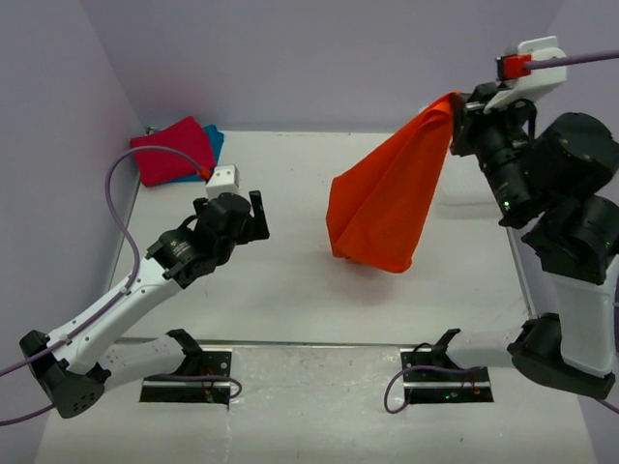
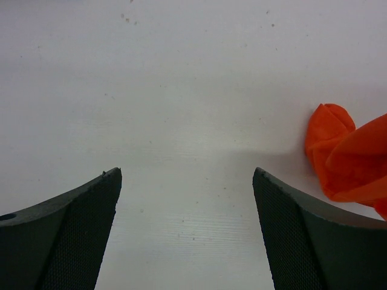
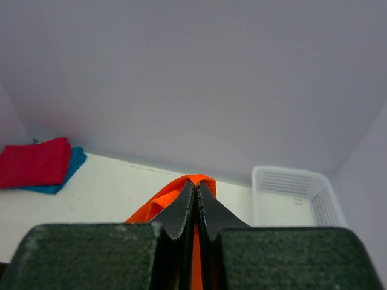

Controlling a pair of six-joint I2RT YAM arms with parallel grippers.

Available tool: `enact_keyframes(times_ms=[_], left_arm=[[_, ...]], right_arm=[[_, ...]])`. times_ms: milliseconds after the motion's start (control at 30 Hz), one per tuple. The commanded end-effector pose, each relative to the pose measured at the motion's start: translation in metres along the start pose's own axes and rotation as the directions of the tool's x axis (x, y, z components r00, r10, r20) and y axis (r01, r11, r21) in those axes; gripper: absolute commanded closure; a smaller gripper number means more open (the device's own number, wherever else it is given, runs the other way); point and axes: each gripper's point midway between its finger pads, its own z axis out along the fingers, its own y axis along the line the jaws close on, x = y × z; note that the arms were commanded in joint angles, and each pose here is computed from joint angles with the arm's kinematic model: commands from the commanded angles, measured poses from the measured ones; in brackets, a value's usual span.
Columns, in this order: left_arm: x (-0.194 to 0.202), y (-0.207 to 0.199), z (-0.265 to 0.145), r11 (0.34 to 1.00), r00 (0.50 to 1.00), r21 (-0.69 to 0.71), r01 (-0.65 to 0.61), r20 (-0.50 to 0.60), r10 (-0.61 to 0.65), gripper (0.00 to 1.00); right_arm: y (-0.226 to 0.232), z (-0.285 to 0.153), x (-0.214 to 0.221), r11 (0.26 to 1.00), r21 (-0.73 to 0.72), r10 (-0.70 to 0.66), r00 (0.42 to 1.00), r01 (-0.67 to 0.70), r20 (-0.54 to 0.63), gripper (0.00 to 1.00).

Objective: Fold and stack the t-shirts
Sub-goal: Flatten out the tshirt

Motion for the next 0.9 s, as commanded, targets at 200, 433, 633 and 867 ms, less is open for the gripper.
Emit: enact_keyframes(times_ms=[200,433,633,867], left_arm=[[-0.007,-0.013,0.003,0.999,1.000,0.042,-0.006,0.008,0.006,0.11],[-0.007,-0.017,0.006,0.998,1.000,0.056,-0.013,0.007,0.013,0.11],[-0.017,-0.001,-0.004,1.000,0.999,-0.001,-0.010,0.041,0.010,0.11],[-0.038,0.016,-0.038,0.999,0.995,0.003,0.037,0.091,-0.037,0.11]], right_arm=[[-0.121,-0.096,-0.086,0.946,0.314,-0.007,0.962,-0.082,0.272,1.00],[-0.099,-0.072,-0.103,0.964,0.265,-0.054,0.953,-0.028,0.299,1.00],[0.010,0.021,-0.074,0.996,-0.020,-0.078,0.972,0.084,0.221,1.00],[0.180,0.119,0.014,0.885,-0.461,-0.035,0.996,0.067,0.077,1.00]])
